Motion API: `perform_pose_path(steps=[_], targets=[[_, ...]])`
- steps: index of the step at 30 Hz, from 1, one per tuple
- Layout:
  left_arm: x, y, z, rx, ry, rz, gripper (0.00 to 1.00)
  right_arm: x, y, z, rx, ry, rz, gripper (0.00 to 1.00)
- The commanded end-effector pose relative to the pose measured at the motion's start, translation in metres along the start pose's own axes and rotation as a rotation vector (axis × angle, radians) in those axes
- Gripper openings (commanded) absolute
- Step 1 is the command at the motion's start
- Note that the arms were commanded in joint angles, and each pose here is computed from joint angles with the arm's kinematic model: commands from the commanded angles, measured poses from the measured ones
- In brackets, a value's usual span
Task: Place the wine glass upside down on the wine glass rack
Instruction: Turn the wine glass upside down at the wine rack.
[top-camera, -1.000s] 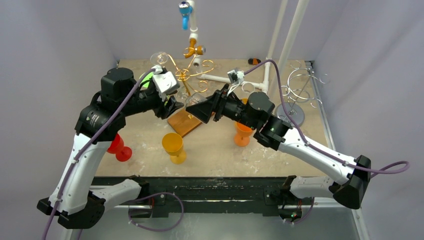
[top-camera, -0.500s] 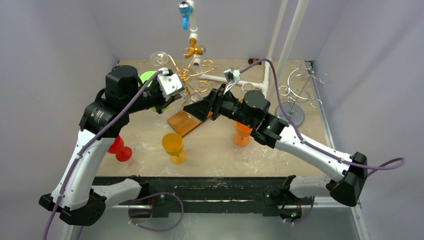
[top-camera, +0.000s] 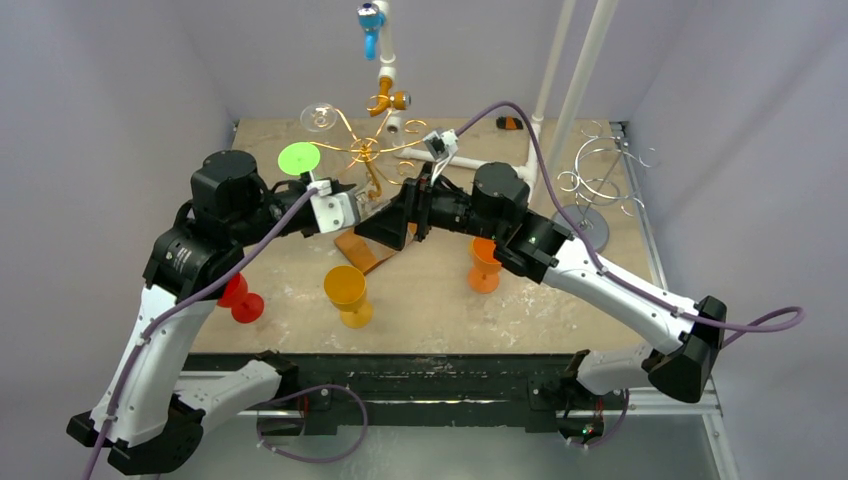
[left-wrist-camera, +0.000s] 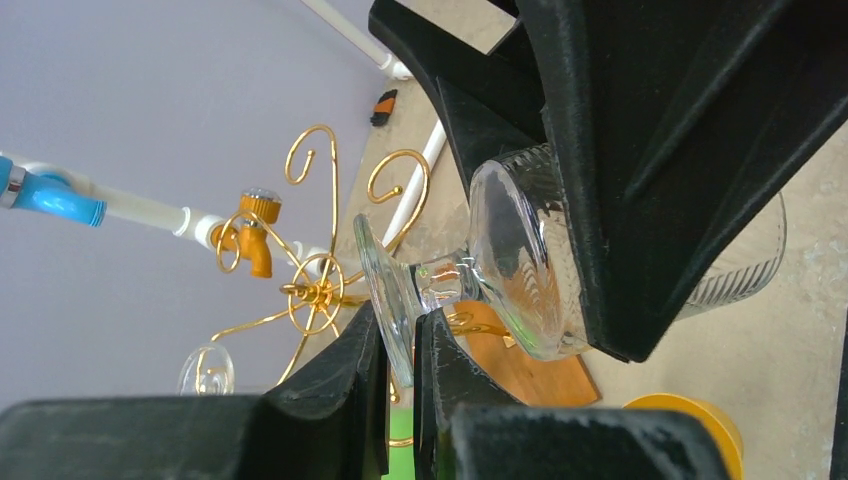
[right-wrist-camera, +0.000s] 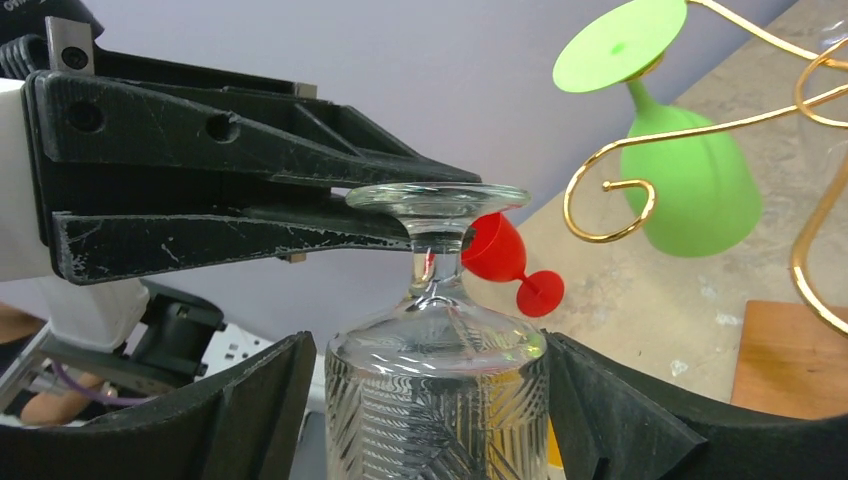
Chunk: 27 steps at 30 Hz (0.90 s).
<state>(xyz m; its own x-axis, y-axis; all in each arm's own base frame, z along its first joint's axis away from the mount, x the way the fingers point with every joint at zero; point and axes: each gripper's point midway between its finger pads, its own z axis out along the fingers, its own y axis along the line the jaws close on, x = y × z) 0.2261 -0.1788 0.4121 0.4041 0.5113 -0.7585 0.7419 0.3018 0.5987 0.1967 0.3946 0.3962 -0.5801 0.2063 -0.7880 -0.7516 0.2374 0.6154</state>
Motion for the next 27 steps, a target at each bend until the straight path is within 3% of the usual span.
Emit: perform_pose_path(steps=[1,4,14,19,25,27], targets=[[-0.028,0.015,-0.005,-0.046,-0.108,0.126,0.00,-0.008,0.026,-0.004,-0.087,0.027,-0.024,0.94],[-0.029,0.016,-0.006,-0.051,-0.107,0.132,0.00,-0.006,0.024,-0.002,-0.079,0.046,-0.029,0.99],[-0.027,0.015,-0.012,-0.057,-0.095,0.206,0.00,0.006,0.016,-0.010,-0.035,0.118,-0.066,0.96],[-0.029,0.015,-0.013,-0.057,-0.106,0.219,0.00,0.004,0.020,-0.008,-0.049,0.127,-0.071,0.85],[-0.036,0.016,-0.014,-0.066,-0.134,0.265,0.00,0.008,0.019,-0.001,-0.069,0.153,-0.066,0.62],[-0.038,0.017,-0.014,-0.068,-0.144,0.279,0.00,0.011,0.019,0.001,-0.073,0.163,-0.063,0.59]])
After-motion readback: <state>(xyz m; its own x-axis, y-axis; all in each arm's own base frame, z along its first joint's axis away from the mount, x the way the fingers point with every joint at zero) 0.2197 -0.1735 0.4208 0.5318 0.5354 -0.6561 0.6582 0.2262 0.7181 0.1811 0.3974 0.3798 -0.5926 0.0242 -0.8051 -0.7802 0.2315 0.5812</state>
